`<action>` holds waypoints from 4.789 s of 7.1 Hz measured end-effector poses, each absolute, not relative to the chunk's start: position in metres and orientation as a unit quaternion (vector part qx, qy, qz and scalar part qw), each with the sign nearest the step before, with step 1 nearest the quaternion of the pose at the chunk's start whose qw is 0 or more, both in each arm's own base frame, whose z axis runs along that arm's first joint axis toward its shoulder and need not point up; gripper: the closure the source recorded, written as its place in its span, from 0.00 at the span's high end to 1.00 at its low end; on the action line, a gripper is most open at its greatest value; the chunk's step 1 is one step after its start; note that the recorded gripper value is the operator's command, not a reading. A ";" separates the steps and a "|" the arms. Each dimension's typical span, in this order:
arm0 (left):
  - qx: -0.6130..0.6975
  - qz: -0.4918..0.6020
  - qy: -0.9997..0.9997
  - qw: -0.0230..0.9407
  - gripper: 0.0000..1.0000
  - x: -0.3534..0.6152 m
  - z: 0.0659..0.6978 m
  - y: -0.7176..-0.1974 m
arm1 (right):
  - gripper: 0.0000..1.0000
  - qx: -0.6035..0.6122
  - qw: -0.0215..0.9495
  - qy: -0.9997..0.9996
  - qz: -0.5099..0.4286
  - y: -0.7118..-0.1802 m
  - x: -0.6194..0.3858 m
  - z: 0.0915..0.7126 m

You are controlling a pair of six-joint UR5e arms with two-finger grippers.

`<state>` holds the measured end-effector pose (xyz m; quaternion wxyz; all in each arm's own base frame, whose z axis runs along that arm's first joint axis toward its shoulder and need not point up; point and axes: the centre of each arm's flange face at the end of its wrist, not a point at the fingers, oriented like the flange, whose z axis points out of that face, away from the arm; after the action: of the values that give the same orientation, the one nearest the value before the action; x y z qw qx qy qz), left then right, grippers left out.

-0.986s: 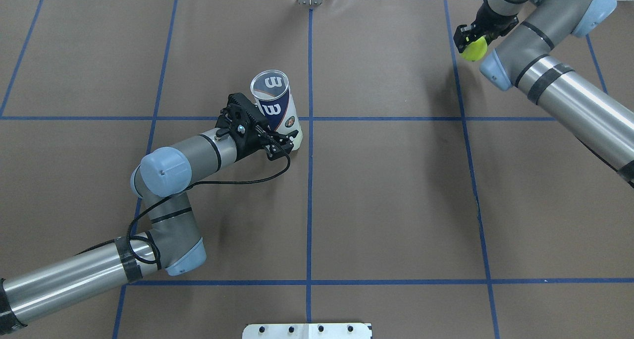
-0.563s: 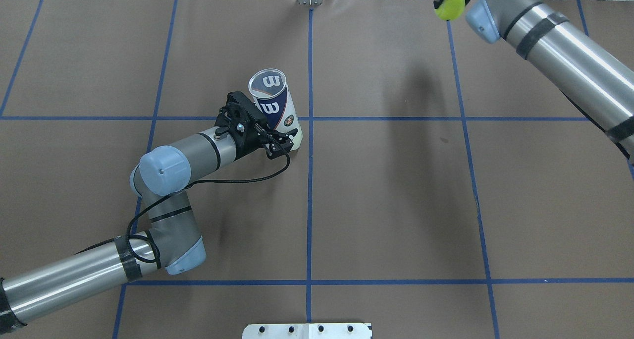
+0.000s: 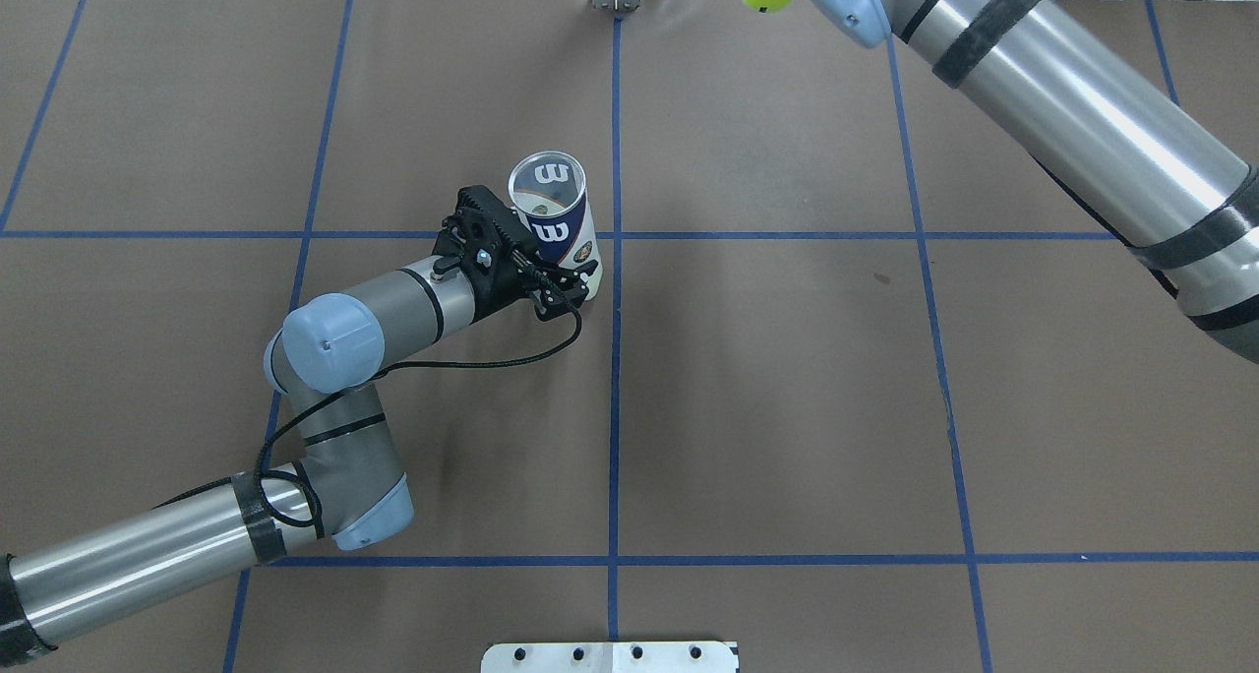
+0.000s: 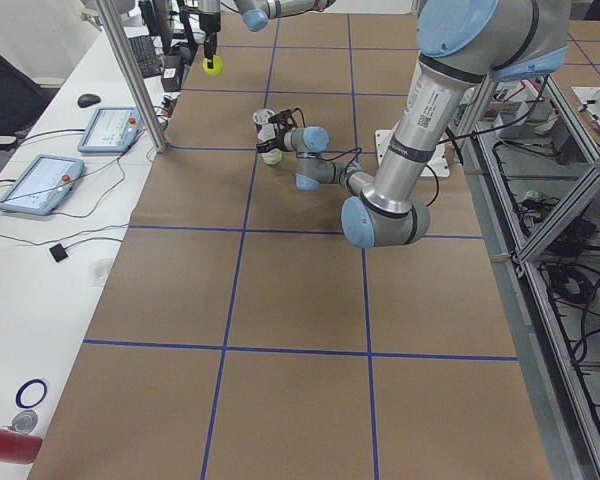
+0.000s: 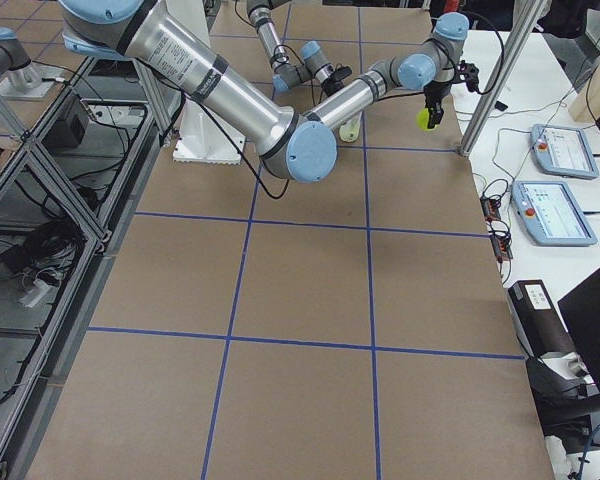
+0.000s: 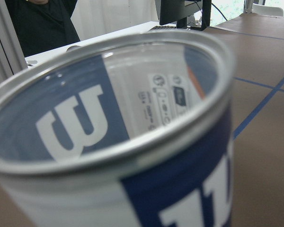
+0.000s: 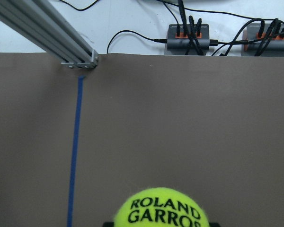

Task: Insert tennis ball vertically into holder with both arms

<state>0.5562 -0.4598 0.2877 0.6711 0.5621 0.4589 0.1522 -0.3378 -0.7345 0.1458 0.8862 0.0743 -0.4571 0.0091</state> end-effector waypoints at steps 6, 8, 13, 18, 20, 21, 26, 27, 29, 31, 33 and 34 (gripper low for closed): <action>0.563 0.151 0.463 0.668 0.99 0.557 0.282 -0.458 | 0.00 0.032 0.853 -0.519 0.041 -0.640 -0.411 0.024; 0.562 0.149 0.465 0.667 0.99 0.557 0.282 -0.458 | 0.00 0.012 0.848 -0.527 0.047 -0.613 -0.436 0.002; 0.561 0.150 0.464 0.668 0.99 0.557 0.284 -0.457 | 0.00 -0.034 0.862 -0.504 0.043 -0.576 -0.479 0.014; 0.561 0.151 0.463 0.670 0.99 0.557 0.287 -0.456 | 0.53 -0.049 0.867 -0.494 0.037 -0.565 -0.497 0.037; 0.561 0.152 0.462 0.670 0.99 0.557 0.288 -0.456 | 0.99 -0.050 0.868 -0.493 0.037 -0.565 -0.498 0.039; 0.561 0.153 0.462 0.670 0.99 0.557 0.288 -0.456 | 0.99 -0.050 0.868 -0.493 0.037 -0.564 -0.497 0.038; 0.561 0.153 0.462 0.670 1.00 0.557 0.287 -0.456 | 0.99 -0.046 0.865 -0.498 0.034 -0.555 -0.486 0.026; 0.561 0.153 0.462 0.669 1.00 0.556 0.287 -0.457 | 0.99 -0.046 0.865 -0.498 0.034 -0.555 -0.486 0.024; 0.562 0.154 0.466 0.666 1.00 0.549 0.285 -0.456 | 0.99 -0.045 0.865 -0.499 0.034 -0.554 -0.484 0.022; 0.551 0.169 0.472 0.667 1.00 0.528 0.303 -0.442 | 0.99 -0.040 0.861 -0.505 0.034 -0.549 -0.470 0.013; 0.535 0.188 0.479 0.669 1.00 0.496 0.332 -0.422 | 0.99 -0.036 0.859 -0.509 0.041 -0.549 -0.439 0.000; 0.528 0.197 0.483 0.670 1.00 0.477 0.343 -0.415 | 0.99 -0.030 0.859 -0.509 0.049 -0.554 -0.414 0.003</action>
<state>0.4773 -0.4149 0.3429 0.6699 0.5283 0.4829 0.1971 -0.4135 -0.5538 0.0035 0.8591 -0.0300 -0.5086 0.0487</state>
